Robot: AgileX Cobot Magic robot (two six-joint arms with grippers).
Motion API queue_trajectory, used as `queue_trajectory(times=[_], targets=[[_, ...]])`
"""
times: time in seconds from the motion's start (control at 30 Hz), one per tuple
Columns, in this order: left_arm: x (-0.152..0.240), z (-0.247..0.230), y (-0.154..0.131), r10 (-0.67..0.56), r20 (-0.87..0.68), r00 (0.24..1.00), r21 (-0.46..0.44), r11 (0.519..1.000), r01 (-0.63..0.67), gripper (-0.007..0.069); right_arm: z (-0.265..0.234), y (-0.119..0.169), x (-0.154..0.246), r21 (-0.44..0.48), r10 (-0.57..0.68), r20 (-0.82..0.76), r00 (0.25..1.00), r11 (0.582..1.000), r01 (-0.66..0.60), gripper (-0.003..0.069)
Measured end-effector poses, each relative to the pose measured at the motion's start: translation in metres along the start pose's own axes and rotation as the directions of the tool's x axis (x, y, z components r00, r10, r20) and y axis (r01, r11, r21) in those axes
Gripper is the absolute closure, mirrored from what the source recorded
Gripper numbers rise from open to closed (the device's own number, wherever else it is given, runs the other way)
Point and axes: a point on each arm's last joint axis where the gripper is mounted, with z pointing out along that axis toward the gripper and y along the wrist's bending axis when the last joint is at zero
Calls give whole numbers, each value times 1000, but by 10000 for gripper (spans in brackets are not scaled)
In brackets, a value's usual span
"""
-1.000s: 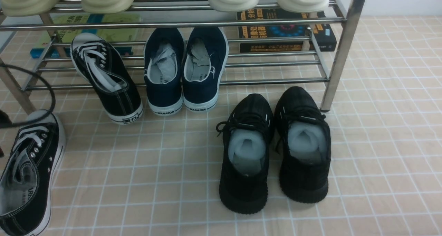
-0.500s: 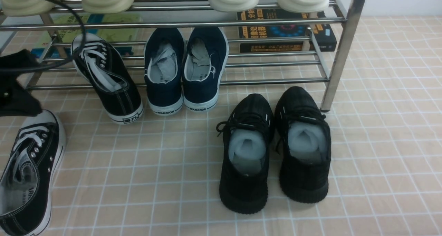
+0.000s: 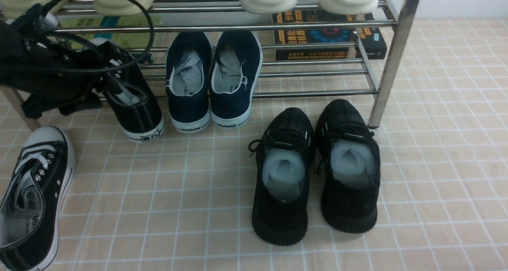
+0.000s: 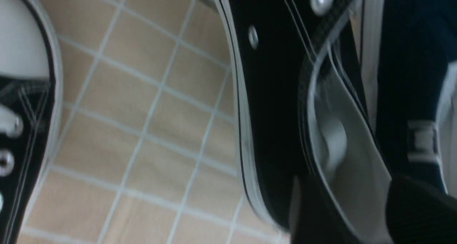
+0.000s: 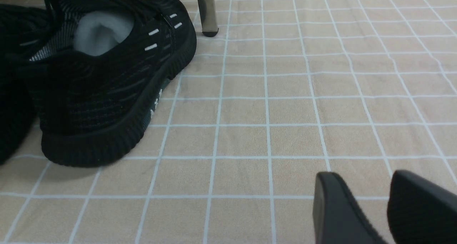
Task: Take the shoes off the shelf from the light coffee tablecloth by hand.
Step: 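Grasp the leftmost shoe on the bottom shelf of the shoe rack with the left gripper, then set the held shoe down on the floor in front of the rack with the left gripper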
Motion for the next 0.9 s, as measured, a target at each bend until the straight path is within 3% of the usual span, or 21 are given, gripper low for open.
queue_trajectory(times=[0.1, 0.37, 0.47, 0.53, 0.57, 0.63, 0.67, 0.9], targets=[[-4, 18, 4, -14, 47, 999, -3, 1000, 14, 200, 0, 0, 0, 0, 0, 0, 1000, 1000, 0, 419], [1, 50, 16, -29, 15, 999, -41, 999, 30, 218, 0, 0, 0, 0, 0, 0, 1000, 1000, 0, 419], [2, 57, 19, -32, 21, 999, -46, 998, 33, 270, 0, 0, 0, 0, 0, 0, 1000, 1000, 0, 419], [1, 62, 20, -39, 34, 999, -45, 998, 40, 376, 0, 0, 0, 0, 0, 0, 1000, 1000, 0, 419], [1, 62, 20, -39, 34, 999, -46, 998, 40, 386, 0, 0, 0, 0, 0, 0, 1000, 1000, 0, 419], [3, 64, 21, -21, 20, 1000, -53, 998, 22, 530, 0, 0, 0, 0, 0, 0, 1000, 1000, 0, 419], [3, 64, 21, -13, 16, 1000, -54, 998, 14, 559, 0, 0, 0, 0, 0, 0, 1000, 1000, 0, 419], [5, 45, 16, 71, -33, 997, -49, 996, -73, 601, 0, 0, 0, 0, 0, 0, 1000, 1000, 0, 419]])
